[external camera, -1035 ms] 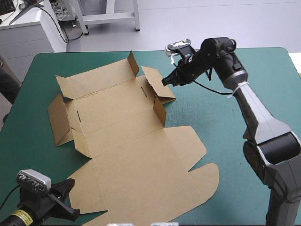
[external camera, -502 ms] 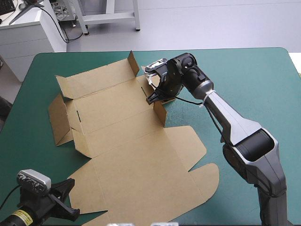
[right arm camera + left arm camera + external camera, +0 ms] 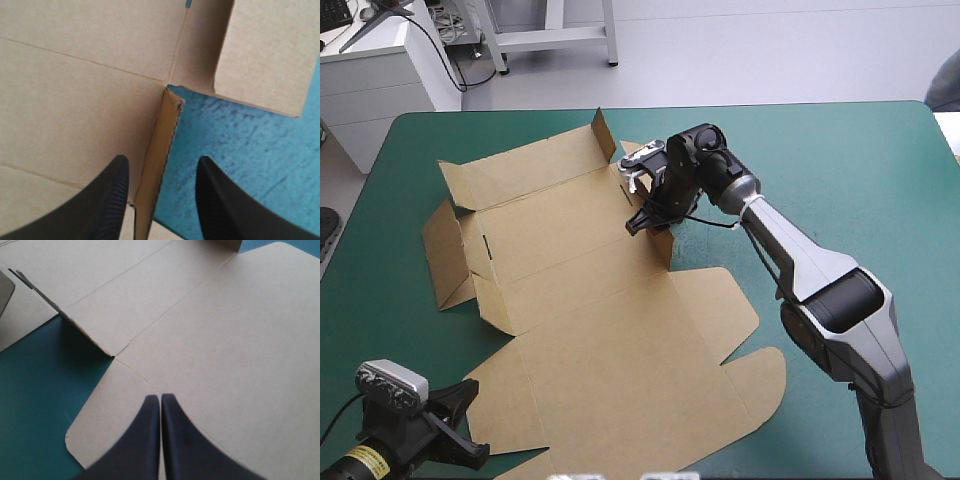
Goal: Fold the box
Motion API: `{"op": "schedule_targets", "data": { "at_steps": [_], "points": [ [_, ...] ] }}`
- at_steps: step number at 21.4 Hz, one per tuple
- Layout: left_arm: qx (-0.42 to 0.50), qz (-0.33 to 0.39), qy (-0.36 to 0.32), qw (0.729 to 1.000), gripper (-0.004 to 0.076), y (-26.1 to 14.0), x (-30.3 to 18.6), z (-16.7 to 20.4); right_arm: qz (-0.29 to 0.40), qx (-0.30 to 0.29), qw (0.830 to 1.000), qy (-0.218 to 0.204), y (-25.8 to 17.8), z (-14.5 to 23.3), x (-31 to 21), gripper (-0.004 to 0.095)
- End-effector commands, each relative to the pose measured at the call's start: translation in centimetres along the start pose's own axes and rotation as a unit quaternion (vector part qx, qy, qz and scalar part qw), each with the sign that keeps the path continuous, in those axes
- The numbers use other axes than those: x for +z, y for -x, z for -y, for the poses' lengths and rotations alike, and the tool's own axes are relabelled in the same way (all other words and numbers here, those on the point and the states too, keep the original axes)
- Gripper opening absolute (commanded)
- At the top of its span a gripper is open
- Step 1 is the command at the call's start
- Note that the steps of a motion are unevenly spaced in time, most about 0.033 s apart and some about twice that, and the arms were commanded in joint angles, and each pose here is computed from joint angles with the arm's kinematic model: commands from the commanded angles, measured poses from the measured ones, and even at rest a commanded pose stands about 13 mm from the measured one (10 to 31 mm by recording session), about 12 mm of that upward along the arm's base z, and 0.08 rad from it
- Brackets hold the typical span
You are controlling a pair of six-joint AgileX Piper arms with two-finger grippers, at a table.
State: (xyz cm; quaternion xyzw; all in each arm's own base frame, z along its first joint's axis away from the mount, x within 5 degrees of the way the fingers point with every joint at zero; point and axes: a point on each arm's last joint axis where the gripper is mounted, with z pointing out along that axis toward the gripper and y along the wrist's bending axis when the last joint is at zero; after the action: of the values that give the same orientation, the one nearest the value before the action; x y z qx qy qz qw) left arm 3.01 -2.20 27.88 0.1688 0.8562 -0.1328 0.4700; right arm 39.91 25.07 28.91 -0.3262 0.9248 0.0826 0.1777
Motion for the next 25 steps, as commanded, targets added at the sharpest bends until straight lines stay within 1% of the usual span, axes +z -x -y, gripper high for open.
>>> {"op": "schedule_targets", "data": {
  "at_steps": [1, 3, 5, 6, 7, 8, 9, 11, 12, 13, 15, 16, 17, 18, 19, 22, 23, 25],
  "points": [
    [-0.005, 0.037, -0.006, 0.999, -0.0008, 1.3, -0.3, 0.1, 0.025, -0.007, 1.000, 0.010, 0.5, -0.3, -1.7, 0.0405],
    [-0.005, 0.037, -0.006, 0.999, -0.0008, 1.3, -0.3, 0.1, 0.018, -0.005, 1.000, 0.013, 0.5, -0.3, -1.1, 0.0404],
    [-0.004, 0.037, -0.005, 0.999, -0.0008, 1.3, -0.3, 0.1, 0.015, -0.005, 1.000, 0.014, 0.4, -0.3, -0.8, 0.0373],
    [-0.004, 0.037, -0.005, 0.999, -0.0008, 1.3, -0.3, 0.1, 0.014, 0.000, 1.000, 0.014, 0.4, -0.3, -0.8, 0.0300],
    [-0.004, 0.037, -0.005, 0.999, -0.0008, 1.3, -0.3, 0.1, 0.014, 0.000, 1.000, 0.014, 0.4, -0.3, -0.8, 0.0255],
    [-0.001, 0.037, -0.006, 0.999, -0.0008, 1.3, -0.3, 0.1, 0.014, 0.001, 1.000, 0.014, 0.4, -0.3, -0.8, 0.0094],
    [-0.002, 0.037, -0.006, 0.999, -0.0008, 1.3, -0.3, 0.1, 0.014, 0.001, 1.000, 0.014, 0.4, -0.3, -0.8, -0.0001],
    [-0.002, 0.037, -0.006, 0.999, -0.0008, 1.3, -0.3, 0.1, 0.013, -0.001, 1.000, 0.006, 0.4, -0.1, -0.8, -0.0014],
    [-0.002, 0.037, -0.006, 0.999, -0.0008, 1.3, -0.3, 0.1, 0.010, -0.014, 1.000, -0.018, 0.4, 0.3, -0.8, -0.0014],
    [-0.002, 0.037, -0.006, 0.999, -0.0008, 1.3, -0.3, 0.1, 0.005, -0.043, 0.998, -0.045, 0.3, 0.8, -0.8, -0.0014],
    [-0.002, 0.037, -0.006, 0.999, -0.0008, 1.3, -0.3, 0.1, 0.007, -0.119, 0.990, -0.080, 0.5, 1.3, -1.8, -0.0014],
    [-0.002, 0.037, -0.006, 0.999, -0.0008, 1.3, -0.3, 0.1, 0.009, -0.151, 0.985, -0.084, 0.6, 1.4, -2.1, -0.0014],
    [-0.002, 0.037, -0.006, 0.999, -0.0008, 1.3, -0.3, 0.1, 0.014, -0.216, 0.972, -0.087, 0.9, 1.3, -2.6, -0.0015],
    [-0.002, 0.037, -0.006, 0.999, -0.0008, 1.3, -0.3, 0.1, 0.018, -0.260, 0.962, -0.085, 1.1, 1.2, -3.0, -0.0015],
    [-0.002, 0.037, -0.006, 0.999, -0.0008, 1.3, -0.3, 0.1, 0.025, -0.313, 0.946, -0.075, 1.3, 0.9, -3.3, -0.0015],
    [-0.003, 0.037, -0.009, 0.999, -0.0008, 1.3, -0.3, 0.2, 0.053, -0.358, 0.931, -0.040, 1.7, 0.1, -3.8, -0.0015],
    [-0.003, 0.037, -0.009, 0.999, -0.0008, 1.3, -0.3, 0.2, 0.069, -0.382, 0.922, -0.012, 1.7, -0.6, -3.8, -0.0015],
    [-0.003, 0.037, -0.009, 0.999, -0.0008, 1.3, -0.3, 0.2, 0.079, -0.406, 0.910, 0.002, 1.8, -1.1, -3.8, -0.0016]
  ]
}}
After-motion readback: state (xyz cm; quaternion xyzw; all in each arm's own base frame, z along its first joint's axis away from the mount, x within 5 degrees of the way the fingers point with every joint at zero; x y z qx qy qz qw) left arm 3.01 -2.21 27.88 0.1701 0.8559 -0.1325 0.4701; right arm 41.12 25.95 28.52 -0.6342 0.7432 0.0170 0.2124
